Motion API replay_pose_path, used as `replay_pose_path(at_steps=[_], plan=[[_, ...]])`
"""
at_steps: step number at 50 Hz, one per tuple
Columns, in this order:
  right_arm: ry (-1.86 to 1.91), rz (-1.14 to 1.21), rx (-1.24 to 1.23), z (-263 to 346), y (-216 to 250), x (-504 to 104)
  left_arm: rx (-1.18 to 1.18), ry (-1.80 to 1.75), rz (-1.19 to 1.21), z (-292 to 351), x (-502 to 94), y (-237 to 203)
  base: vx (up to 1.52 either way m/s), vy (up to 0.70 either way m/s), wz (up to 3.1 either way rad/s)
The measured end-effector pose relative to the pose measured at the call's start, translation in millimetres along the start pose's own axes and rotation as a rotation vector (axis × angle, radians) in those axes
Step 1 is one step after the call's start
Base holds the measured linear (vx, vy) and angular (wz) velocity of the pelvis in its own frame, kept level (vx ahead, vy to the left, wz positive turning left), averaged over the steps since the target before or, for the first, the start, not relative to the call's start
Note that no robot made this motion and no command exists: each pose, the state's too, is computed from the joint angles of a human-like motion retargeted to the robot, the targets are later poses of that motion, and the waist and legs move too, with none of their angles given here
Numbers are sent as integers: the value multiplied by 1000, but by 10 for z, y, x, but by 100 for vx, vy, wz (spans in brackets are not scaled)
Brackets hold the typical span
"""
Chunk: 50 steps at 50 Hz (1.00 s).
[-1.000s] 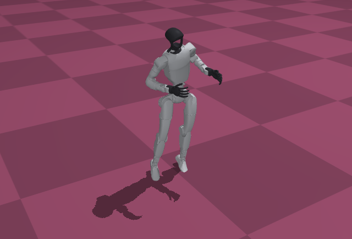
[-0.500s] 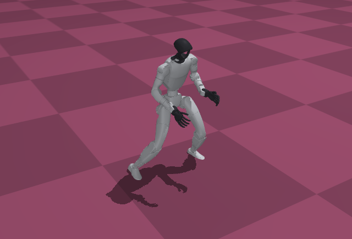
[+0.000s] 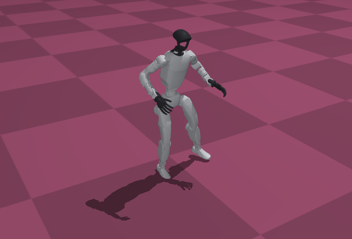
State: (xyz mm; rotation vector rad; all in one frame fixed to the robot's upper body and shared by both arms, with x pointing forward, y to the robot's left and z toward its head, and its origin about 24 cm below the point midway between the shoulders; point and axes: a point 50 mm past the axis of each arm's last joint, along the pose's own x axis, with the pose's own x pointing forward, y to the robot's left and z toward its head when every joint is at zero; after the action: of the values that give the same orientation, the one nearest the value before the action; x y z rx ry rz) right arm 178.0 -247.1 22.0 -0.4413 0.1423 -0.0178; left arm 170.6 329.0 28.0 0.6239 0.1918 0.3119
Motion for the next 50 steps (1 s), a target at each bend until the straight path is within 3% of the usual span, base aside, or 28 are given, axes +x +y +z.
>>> replay_pose_path(at_steps=[3, 5, 8, 12, 17, 26, 30, 33, 38, 45, 50], plan=[[142, -202, 61, -323, -123, -37, 0, 2, 119, 121, 370, -83, -29, 123, -45], [201, -281, 2, -434, -111, 29, -152, 1, 190, 270, 504, -276, -38, 122, -31], [155, -228, -91, -308, 99, 288, -463, -41, 223, 672, 605, -717, -30, 100, -23], [80, -102, -95, -183, 369, 333, -598, -116, 132, 976, 491, -1101, -4, 67, -17], [53, -112, -10, -94, 530, 257, -613, -180, -16, 1033, 327, -1179, -6, 44, -27], [-149, 103, -134, 258, 616, 518, -517, -270, -152, 1105, 410, -1159, -11, 22, -71], [-259, 172, -333, 453, 590, 556, -354, -357, -298, 1287, 535, -1114, -10, 17, -35], [-397, 185, -438, 719, 547, 528, -233, -459, -389, 1514, 604, -1093, -7, 10, -29], [-701, 127, -348, 1371, 639, 445, -177, -621, -447, 1890, 566, -1212, -4, 9, -16], [-1133, 77, -384, 2268, 1001, 357, -137, -779, -520, 2236, 404, -1475, 0, 8, -25], [-1263, 127, -530, 2478, 1343, 352, -195, -795, -584, 2351, 251, -1686, 4, 8, 6]])
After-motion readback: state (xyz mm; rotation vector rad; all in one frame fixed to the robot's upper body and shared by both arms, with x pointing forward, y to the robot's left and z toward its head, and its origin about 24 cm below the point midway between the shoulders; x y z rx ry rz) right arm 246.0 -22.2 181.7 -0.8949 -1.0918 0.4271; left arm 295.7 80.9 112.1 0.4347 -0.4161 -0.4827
